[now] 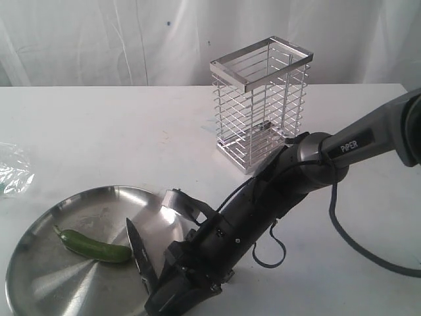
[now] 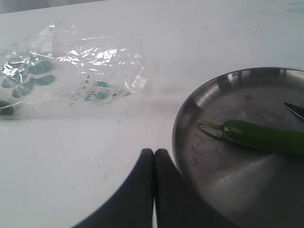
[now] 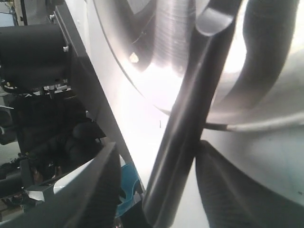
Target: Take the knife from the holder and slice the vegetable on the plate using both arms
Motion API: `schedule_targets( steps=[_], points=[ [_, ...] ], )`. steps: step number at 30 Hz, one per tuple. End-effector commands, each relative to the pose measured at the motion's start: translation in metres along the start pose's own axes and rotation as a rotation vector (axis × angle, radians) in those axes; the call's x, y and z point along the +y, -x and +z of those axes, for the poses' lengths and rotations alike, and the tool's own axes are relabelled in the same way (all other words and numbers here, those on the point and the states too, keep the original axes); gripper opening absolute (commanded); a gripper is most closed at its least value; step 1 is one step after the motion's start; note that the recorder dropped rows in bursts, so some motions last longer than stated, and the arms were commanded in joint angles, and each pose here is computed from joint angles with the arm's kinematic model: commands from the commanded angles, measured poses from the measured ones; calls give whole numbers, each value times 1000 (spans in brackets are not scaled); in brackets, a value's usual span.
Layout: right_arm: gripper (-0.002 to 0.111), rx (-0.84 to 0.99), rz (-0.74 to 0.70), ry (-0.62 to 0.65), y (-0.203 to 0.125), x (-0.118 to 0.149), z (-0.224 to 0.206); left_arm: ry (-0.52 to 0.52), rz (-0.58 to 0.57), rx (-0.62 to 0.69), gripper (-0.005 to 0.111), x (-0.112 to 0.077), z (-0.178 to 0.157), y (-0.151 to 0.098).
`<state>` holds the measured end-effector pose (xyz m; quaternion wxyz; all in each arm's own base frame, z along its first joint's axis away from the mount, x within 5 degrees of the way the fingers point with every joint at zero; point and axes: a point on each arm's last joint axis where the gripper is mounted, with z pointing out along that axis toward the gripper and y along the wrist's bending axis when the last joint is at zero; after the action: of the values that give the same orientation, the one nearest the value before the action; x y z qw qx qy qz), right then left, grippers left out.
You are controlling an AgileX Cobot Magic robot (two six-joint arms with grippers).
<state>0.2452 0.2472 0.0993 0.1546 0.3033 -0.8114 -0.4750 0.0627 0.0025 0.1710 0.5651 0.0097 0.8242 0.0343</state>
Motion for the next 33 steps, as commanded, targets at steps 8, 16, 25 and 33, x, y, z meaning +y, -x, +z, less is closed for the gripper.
schedule_targets(
  steps=[8, 16, 25, 33],
  points=[
    [46, 28, 10, -122, -3, -13, 2, -5, -9, -1, 0, 0, 0, -1],
    [46, 47, -5, -121, -4, -8, 10, -5, -9, -1, 0, 0, 0, -1],
    [46, 62, -19, -152, -3, -3, 27, -5, -9, -1, 0, 0, 0, -1],
    [45, 61, -27, -152, -1, -1, 30, -5, -9, -1, 0, 0, 0, -1]
  ],
)
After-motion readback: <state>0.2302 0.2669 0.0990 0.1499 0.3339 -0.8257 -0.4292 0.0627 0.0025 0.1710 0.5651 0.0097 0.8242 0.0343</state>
